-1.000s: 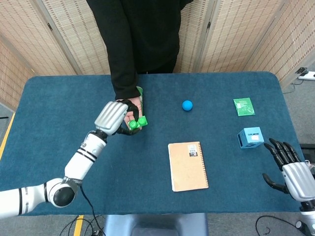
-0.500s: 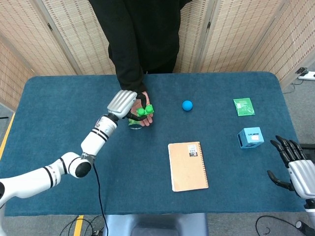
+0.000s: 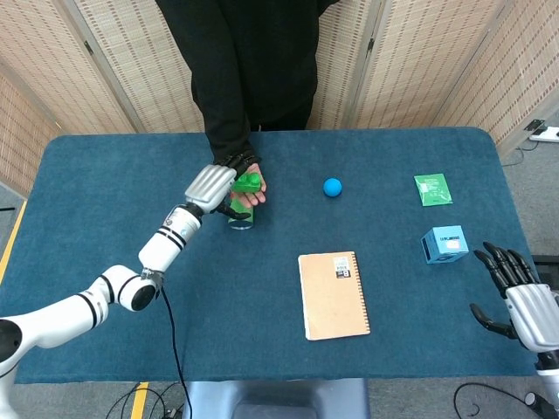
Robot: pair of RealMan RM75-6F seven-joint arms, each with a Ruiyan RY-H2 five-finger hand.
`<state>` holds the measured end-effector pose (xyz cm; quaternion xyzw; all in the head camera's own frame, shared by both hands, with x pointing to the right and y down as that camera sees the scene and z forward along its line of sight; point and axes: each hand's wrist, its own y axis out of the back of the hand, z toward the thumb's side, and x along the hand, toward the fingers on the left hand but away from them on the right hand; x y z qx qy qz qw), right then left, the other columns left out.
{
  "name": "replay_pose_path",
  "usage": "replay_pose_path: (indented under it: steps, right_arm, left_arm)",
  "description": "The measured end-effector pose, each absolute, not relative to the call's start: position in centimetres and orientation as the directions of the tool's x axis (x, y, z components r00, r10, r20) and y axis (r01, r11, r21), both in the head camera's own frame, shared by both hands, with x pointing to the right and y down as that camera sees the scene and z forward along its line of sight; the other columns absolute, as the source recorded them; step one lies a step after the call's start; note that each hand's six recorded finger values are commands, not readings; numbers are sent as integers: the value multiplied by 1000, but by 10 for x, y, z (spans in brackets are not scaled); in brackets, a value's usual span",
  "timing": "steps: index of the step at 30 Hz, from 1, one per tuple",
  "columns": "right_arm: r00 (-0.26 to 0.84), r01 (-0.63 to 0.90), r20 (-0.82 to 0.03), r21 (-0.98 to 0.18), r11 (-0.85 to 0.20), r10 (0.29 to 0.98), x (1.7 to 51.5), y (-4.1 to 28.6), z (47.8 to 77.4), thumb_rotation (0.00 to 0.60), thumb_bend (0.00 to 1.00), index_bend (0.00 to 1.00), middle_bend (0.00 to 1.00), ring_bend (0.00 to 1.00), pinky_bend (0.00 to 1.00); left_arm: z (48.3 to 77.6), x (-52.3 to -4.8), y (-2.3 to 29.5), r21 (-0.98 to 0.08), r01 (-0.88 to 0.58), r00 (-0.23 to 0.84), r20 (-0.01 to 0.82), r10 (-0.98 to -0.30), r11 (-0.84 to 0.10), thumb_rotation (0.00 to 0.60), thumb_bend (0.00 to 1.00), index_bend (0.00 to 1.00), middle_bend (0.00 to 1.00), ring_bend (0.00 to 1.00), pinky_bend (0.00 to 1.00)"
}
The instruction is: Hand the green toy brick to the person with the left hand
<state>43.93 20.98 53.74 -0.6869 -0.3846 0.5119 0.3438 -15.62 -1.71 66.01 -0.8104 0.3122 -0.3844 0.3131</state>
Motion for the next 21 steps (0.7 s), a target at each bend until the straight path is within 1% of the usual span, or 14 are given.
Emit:
replay_pose_path:
  steps: [2, 8, 13, 16, 21]
  right_arm:
    - [187, 175, -440, -865, -470, 878, 438, 211, 537, 600, 263, 0, 0, 0, 0]
    - [221, 168, -439, -862, -478, 871, 431, 216, 536, 600, 263, 0, 0, 0, 0]
    - [243, 160, -438, -862, -481, 865, 427, 222, 534, 600, 263, 0, 0, 0, 0]
    - [252, 157, -434, -864, -479, 865, 426, 224, 533, 600, 263, 0, 0, 0, 0]
    - [251, 144, -429, -870, -472, 868, 424, 227, 533, 600, 264, 0, 0, 0, 0]
  left_arm:
    - [652, -153, -15, -749, -273, 520, 413, -748, -603, 600, 127, 3, 0, 0, 172]
    - [613, -148, 4, -773, -286, 551, 351, -757, -566, 600, 127, 3, 0, 0, 171]
    - [575, -160, 39, -782, -312, 551, 314, -774, -539, 600, 127, 2, 0, 0, 171]
    - [559, -191, 71, -797, -316, 505, 317, -802, -514, 600, 127, 0, 0, 0, 168]
    - [559, -273, 139, -858, -212, 383, 368, -847, -468, 600, 126, 0, 0, 0, 163]
